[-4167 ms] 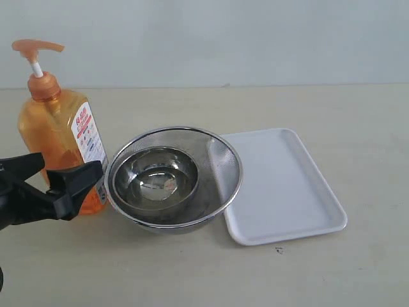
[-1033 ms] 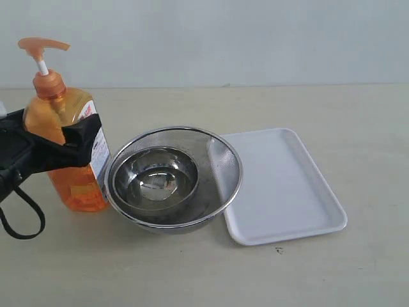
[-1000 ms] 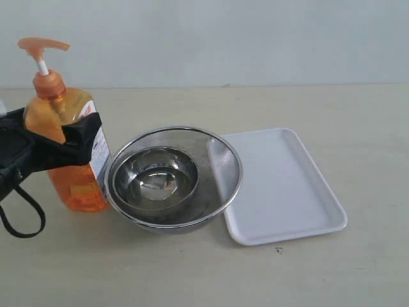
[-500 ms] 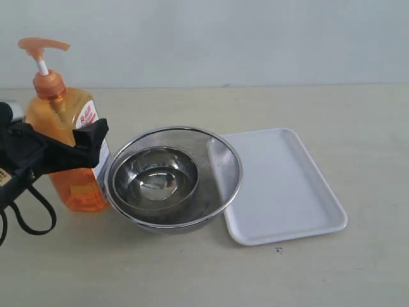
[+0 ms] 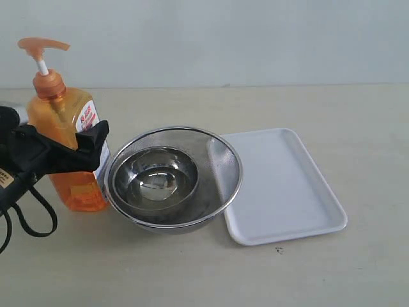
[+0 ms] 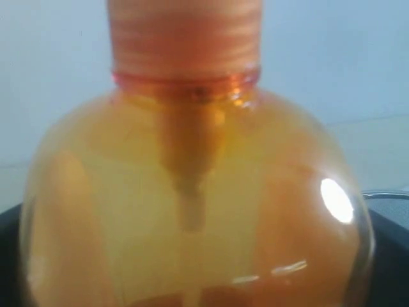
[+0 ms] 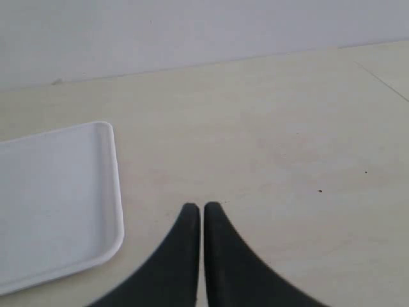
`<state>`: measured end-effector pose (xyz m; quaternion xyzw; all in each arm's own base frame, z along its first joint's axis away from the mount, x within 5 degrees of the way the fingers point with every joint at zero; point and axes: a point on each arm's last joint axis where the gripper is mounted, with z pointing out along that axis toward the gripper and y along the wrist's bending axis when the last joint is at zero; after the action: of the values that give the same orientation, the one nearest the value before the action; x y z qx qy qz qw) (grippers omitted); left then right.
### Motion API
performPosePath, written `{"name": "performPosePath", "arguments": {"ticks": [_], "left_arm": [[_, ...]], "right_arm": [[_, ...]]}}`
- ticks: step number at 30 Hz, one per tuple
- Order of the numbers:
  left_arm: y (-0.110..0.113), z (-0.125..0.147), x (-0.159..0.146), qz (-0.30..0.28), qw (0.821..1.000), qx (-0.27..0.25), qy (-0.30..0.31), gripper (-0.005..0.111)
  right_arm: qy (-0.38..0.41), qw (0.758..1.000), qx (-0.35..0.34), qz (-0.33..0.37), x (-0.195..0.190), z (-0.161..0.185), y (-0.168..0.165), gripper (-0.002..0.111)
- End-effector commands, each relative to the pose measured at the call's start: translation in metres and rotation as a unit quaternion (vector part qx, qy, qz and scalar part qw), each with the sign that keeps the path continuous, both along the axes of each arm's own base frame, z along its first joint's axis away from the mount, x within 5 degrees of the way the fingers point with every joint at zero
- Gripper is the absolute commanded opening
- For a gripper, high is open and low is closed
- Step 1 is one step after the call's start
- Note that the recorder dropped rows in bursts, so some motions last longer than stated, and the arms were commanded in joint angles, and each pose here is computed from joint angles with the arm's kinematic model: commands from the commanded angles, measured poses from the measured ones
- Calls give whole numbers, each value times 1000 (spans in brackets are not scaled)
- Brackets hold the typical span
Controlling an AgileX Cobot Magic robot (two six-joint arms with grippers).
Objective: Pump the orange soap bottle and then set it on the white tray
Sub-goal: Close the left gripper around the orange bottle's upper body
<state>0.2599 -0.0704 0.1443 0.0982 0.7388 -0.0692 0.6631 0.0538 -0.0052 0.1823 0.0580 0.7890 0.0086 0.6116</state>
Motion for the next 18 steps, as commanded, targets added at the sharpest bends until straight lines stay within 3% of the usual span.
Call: {"name": "performPosePath", "arguments": {"ticks": [1,7,11,18], "left_arm": [[-1,1,1,-3,1000,2,-8,104],[-1,0,1,-1,1000,1,-7,104],[-1,0,1,3,999,-38,3,104],[-1,-2,1,3,999,-37,7,104]], "right_arm": [[-6,1000,-2,0,0,1,0,0],[-6,1000,-2,0,0,1,0,0],[-6,1000,-2,0,0,1,0,0],[-6,1000,-2,0,0,1,0,0]]}}
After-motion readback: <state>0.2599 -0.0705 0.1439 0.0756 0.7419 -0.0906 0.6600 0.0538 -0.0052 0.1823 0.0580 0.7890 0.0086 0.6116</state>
